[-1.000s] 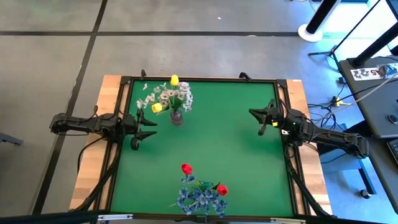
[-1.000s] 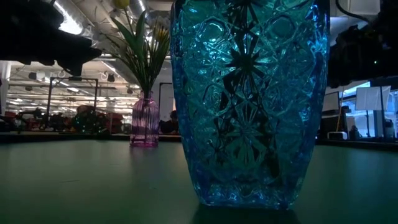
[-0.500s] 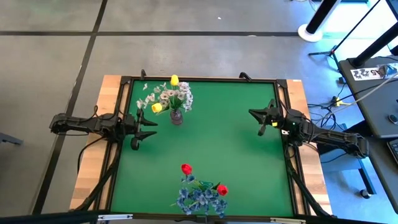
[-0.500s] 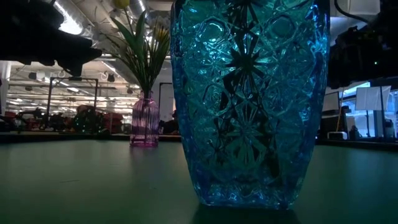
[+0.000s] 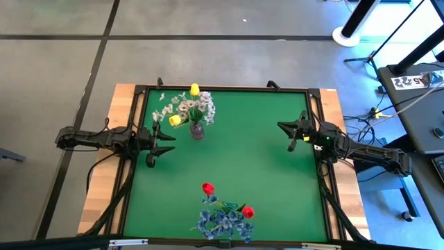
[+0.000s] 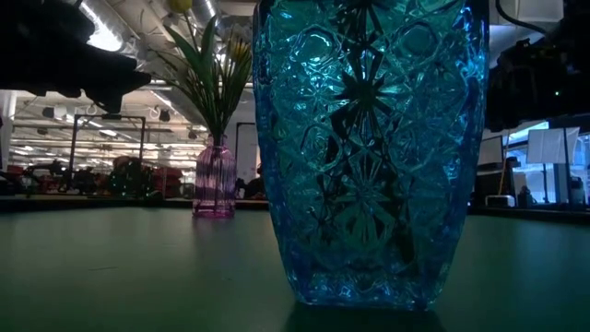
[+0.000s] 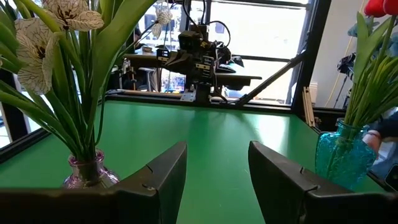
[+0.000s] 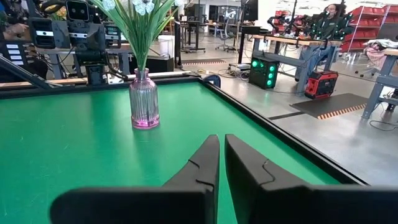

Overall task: Sort flowers into vase by color
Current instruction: Return to Home Position

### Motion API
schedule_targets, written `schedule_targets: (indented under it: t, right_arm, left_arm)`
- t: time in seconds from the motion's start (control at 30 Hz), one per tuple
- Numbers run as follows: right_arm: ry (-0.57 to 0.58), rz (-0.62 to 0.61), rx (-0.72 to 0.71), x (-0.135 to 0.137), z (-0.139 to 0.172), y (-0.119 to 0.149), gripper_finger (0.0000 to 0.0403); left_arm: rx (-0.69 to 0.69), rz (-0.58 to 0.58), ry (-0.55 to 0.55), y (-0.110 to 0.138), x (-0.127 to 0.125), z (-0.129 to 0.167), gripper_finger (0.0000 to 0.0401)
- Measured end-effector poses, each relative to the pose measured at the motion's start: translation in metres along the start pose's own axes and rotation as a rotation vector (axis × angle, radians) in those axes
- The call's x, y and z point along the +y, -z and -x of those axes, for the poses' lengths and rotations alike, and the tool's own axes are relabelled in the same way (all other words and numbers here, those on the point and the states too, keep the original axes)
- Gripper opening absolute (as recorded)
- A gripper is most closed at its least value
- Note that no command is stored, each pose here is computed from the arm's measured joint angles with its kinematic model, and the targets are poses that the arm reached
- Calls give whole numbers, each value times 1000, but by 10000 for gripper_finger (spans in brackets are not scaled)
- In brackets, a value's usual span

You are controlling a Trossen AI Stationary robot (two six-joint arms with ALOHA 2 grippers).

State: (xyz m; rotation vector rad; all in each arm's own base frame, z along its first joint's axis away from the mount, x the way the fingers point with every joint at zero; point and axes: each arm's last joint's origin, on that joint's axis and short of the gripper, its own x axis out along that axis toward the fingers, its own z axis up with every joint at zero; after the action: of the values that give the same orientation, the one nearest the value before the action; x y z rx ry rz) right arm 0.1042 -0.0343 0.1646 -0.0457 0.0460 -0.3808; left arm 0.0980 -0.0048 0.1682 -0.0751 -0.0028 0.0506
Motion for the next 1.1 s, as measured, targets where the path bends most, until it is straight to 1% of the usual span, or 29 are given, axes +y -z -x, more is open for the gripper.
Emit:
schedule_targets:
  t: [0.33,0.4,0.5,0.6,0.73,0.83,0.93,1.0,1.1]
  right_arm:
    - [0,-1,-1,0,0,0,28]
    - [-5,0,6,1,-5,-2,28]
    - [-56,12,175,4,-12,13,28]
    - [-64,14,208,4,-15,15,28]
    - [-75,22,340,5,-17,28,28]
    - [-77,25,386,6,-18,33,28]
    - [-82,29,468,6,-22,41,28]
    - [-87,-1,547,7,-21,50,28]
    - [-85,-15,575,7,-17,51,28]
  left_arm:
    - [0,0,0,0,0,0,167]
    - [0,0,-1,0,0,0,167]
    - [0,0,-2,0,0,0,167]
    - [-2,0,-6,0,0,0,167]
    - [-2,0,-7,0,0,0,167]
    - [-2,0,-7,0,0,0,167]
    - [-2,0,-8,0,0,0,167]
    - [-2,0,-8,0,0,0,167]
    - [-2,0,-7,0,0,0,167]
